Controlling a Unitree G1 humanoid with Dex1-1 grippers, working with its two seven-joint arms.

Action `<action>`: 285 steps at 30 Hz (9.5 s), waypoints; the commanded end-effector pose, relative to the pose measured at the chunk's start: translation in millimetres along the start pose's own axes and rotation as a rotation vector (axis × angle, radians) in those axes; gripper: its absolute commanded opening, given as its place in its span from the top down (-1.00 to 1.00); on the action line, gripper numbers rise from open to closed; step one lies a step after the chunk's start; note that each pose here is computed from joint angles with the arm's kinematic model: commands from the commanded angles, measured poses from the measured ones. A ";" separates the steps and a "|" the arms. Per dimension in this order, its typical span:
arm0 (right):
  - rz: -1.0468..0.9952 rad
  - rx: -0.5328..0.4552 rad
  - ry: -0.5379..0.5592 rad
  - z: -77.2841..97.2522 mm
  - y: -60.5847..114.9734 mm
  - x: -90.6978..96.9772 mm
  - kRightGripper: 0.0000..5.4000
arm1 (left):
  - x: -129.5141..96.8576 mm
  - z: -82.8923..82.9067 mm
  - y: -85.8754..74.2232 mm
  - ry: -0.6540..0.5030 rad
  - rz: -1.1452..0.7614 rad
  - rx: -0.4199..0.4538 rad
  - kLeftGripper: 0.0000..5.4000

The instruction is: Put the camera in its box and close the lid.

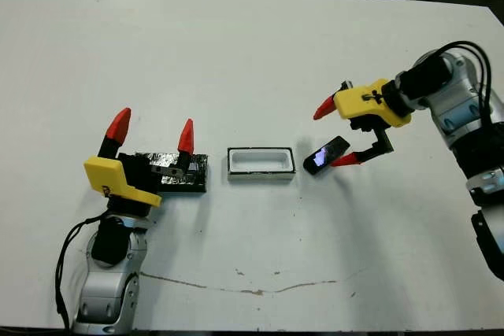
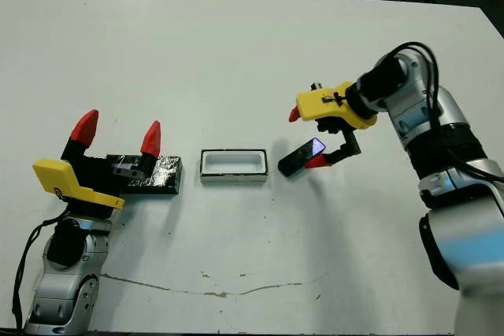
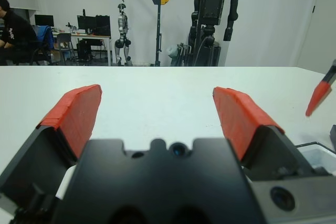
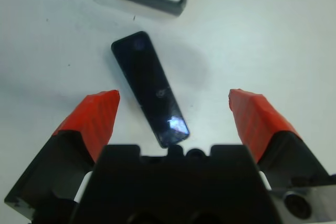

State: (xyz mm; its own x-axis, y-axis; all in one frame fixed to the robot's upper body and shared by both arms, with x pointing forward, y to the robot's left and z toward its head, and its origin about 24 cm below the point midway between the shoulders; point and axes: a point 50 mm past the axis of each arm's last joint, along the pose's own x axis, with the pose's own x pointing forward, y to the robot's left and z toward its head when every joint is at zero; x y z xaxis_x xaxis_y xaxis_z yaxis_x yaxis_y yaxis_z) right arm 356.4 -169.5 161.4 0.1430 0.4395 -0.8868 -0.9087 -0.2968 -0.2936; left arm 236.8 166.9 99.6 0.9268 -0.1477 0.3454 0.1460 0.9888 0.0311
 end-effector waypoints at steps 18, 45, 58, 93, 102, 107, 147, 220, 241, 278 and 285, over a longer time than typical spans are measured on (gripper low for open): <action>0.018 0.108 -0.055 -10.7 13.1 22.6 -0.88 | -4.2 -3.4 0.2 0.029 0.004 0.014 -1.00; 0.050 0.206 -0.113 -21.4 23.9 31.1 0.38 | -5.5 -4.9 0.0 0.036 0.016 0.024 -1.00; -0.226 0.256 -0.195 -17.4 2.7 -13.6 0.38 | -5.6 -5.1 -1.0 0.037 0.017 0.008 -1.00; -0.128 0.536 -0.551 69.7 1.0 46.5 0.38 | -5.7 -5.9 -2.2 0.039 0.014 -0.006 -1.00; -0.094 0.524 -0.518 69.4 3.5 50.7 0.38 | -6.0 -6.5 -2.0 0.039 0.012 -0.003 -1.00; -0.098 0.510 -0.513 68.9 5.0 51.1 0.38 | -6.2 -6.0 -2.0 0.043 0.012 -0.006 -1.00; -0.087 0.416 -0.379 24.6 13.8 52.4 0.38 | -6.7 -6.1 -2.4 0.043 0.017 0.000 -1.00; -0.901 0.770 -0.827 3.4 76.8 -10.1 -0.57 | -2.4 -2.8 1.0 0.042 0.004 0.019 -1.00; -1.080 1.186 -0.992 -9.9 175.0 51.7 0.63 | 67.9 78.8 83.9 0.252 -0.784 0.456 -1.00; -1.066 1.212 -0.991 -8.2 170.4 52.3 0.99 | 62.6 16.7 67.8 0.679 -1.510 0.262 -1.00; -1.053 1.211 -1.007 -8.8 171.3 53.3 0.99 | 61.8 9.4 66.1 0.733 -1.477 0.389 -1.00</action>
State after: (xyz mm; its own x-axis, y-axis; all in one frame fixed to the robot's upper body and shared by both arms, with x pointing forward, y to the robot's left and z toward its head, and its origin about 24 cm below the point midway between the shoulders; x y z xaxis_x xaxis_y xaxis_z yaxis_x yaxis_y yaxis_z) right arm 213.8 -200.7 64.0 0.9015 0.4147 0.1237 -0.4327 0.8619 0.2643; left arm 302.7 222.1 138.4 0.0562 -0.7717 -0.6334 0.9829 -0.0686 0.1708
